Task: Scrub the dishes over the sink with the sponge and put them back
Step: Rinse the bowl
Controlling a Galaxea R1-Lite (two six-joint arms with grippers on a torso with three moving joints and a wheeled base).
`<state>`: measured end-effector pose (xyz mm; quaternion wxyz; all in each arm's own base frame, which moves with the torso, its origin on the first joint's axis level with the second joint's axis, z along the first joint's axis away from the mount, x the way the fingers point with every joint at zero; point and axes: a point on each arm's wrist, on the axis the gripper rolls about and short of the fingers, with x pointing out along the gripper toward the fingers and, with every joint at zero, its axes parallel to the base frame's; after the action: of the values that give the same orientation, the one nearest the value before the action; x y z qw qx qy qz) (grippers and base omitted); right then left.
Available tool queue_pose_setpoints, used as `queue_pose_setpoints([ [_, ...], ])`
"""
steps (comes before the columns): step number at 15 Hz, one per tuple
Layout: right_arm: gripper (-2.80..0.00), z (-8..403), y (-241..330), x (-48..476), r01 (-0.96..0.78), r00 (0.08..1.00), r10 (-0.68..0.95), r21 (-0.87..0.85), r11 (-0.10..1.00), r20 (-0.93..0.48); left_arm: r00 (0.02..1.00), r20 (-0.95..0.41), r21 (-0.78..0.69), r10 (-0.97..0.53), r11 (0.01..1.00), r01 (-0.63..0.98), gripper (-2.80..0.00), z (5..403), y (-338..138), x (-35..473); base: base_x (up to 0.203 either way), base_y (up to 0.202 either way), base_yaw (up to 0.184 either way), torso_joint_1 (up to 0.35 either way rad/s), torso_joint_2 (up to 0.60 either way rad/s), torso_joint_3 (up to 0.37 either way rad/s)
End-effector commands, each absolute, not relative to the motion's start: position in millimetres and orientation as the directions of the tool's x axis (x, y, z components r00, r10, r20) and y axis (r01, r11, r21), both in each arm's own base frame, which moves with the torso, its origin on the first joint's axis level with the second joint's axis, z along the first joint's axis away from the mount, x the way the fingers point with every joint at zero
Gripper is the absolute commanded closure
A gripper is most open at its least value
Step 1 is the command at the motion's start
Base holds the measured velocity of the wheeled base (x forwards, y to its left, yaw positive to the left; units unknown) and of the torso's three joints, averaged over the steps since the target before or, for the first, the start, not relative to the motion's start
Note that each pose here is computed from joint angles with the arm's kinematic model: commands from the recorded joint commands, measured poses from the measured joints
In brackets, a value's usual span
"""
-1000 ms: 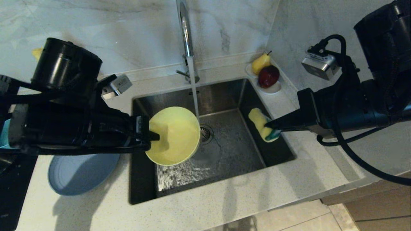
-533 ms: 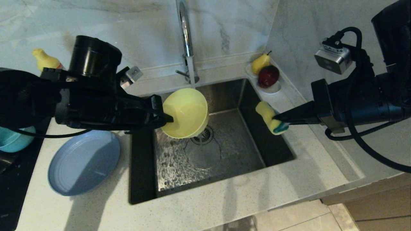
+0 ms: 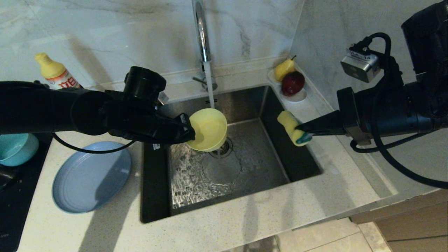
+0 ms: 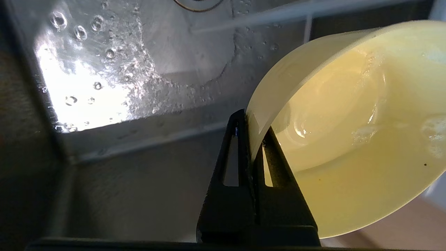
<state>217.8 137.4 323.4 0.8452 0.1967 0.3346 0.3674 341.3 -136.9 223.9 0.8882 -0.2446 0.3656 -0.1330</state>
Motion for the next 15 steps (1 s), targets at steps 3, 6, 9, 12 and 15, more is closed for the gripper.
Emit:
queue_pose_setpoints([
  [3, 0.00, 318, 137, 226, -0.479, 0.514, 0.749, 0.584, 0.656, -0.419, 0.691, -0.599, -0.551, -0.406, 0.835, 0.013, 0.00, 210, -146, 369, 0.000, 0.000, 0.000, 0.000, 0.00, 0.000],
  [6, 0.00, 314, 133, 226, -0.468, 0.515, 0.744, 0.587, 0.661, -0.426, 0.697, -0.593, -0.579, -0.403, 0.815, -0.021, 0.00, 206, -149, 379, 0.000, 0.000, 0.000, 0.000, 0.00, 0.000],
  [9, 0.00, 313, 131, 227, -0.463, 0.518, 0.740, 0.587, 0.664, -0.429, 0.720, -0.589, -0.591, -0.368, 0.803, -0.073, 0.00, 204, -152, 389, 0.000, 0.000, 0.000, 0.000, 0.00, 0.000],
  [12, 0.00, 311, 131, 228, -0.463, 0.506, 0.746, 0.594, 0.658, -0.432, 0.721, -0.594, -0.587, -0.357, 0.805, -0.084, 0.00, 202, -152, 393, 0.000, 0.000, 0.000, 0.000, 0.00, 0.000],
  [15, 0.00, 309, 130, 228, -0.458, 0.505, 0.743, 0.594, 0.661, -0.438, 0.720, -0.604, -0.582, -0.342, 0.807, -0.105, 0.00, 201, -144, 395, 0.000, 0.000, 0.000, 0.000, 0.00, 0.000],
])
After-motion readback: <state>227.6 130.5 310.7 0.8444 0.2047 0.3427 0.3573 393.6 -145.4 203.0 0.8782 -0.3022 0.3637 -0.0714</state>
